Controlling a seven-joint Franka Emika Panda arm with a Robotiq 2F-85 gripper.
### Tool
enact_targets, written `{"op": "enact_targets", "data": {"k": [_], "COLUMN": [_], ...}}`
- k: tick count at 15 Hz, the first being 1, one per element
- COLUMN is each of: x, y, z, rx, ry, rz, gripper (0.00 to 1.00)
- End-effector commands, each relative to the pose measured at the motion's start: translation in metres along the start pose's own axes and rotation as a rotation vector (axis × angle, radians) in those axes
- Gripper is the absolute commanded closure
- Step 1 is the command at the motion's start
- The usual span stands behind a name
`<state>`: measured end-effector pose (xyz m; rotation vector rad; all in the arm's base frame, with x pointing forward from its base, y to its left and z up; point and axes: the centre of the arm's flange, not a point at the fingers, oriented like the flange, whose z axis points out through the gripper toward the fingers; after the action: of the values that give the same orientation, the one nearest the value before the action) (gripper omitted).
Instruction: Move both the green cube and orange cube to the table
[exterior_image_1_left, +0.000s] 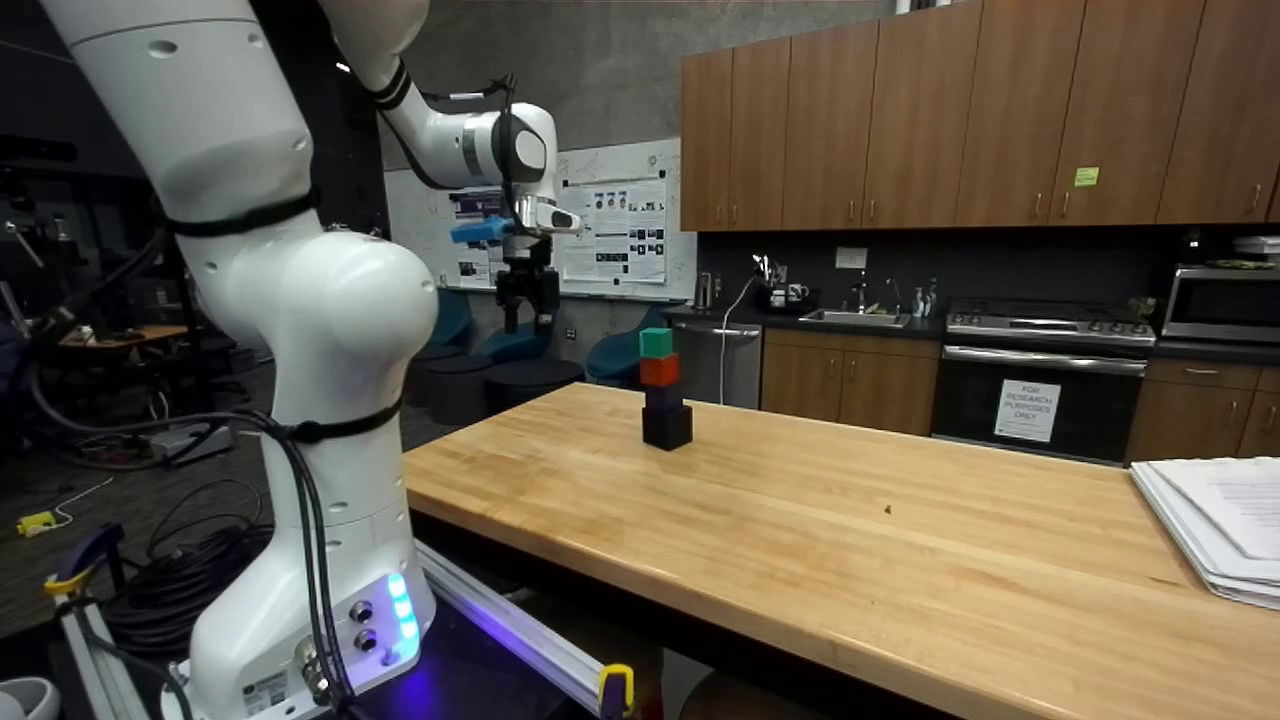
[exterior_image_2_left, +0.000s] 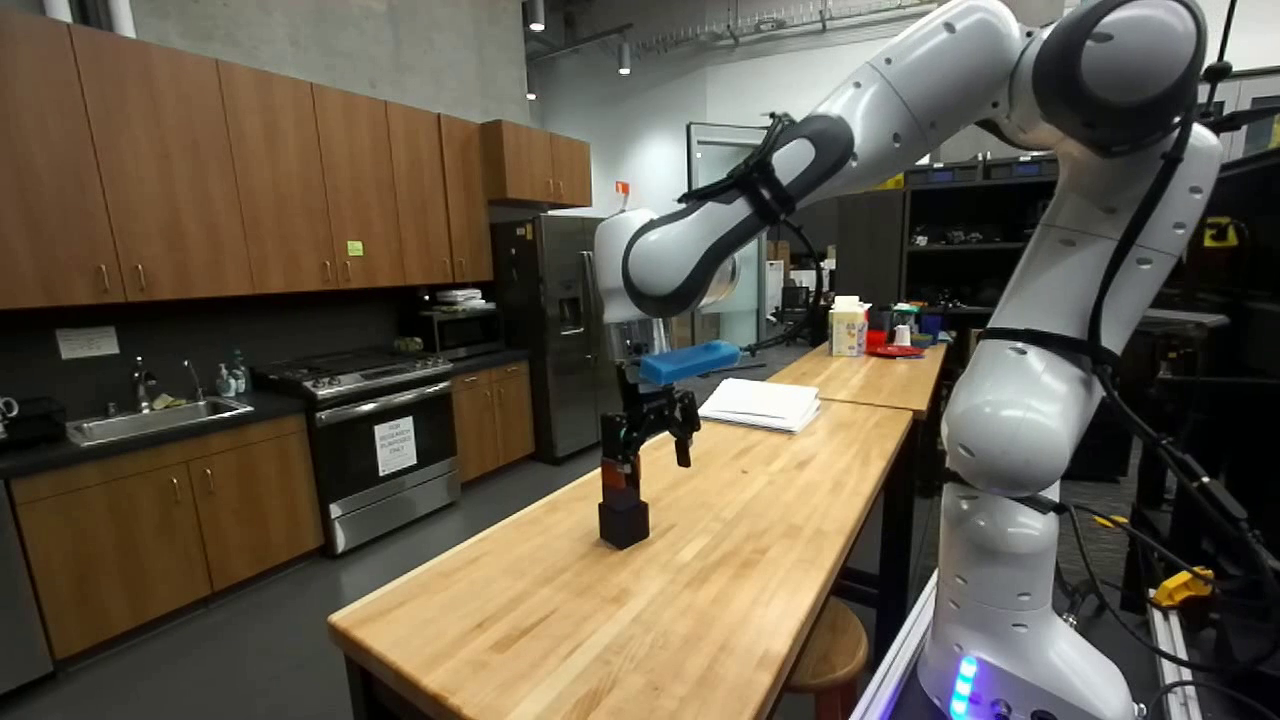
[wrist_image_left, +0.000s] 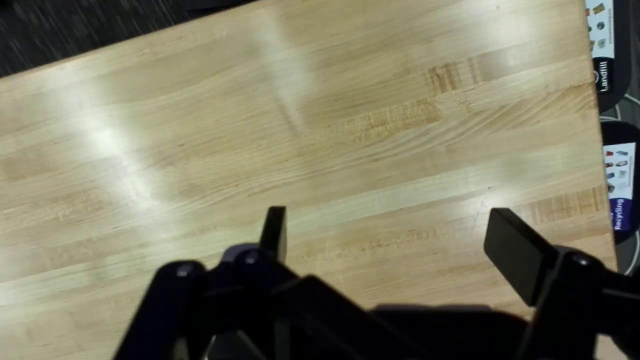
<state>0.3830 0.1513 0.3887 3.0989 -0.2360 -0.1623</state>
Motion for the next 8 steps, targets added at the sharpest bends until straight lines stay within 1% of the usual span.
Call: {"op": "enact_targets", "data": {"k": [1,6,8], "x": [0.031,0.068,0.082], "y": [0.018,0.046,0.054], "z": [0.008,0.006,0.004], "rx": [-0.003,-0.007,-0.021], "ry": [0.025,0.064,0.080], "rz": [-0.029,-0.025,-0.026], "gripper": [0.00,0.00,0.00]}}
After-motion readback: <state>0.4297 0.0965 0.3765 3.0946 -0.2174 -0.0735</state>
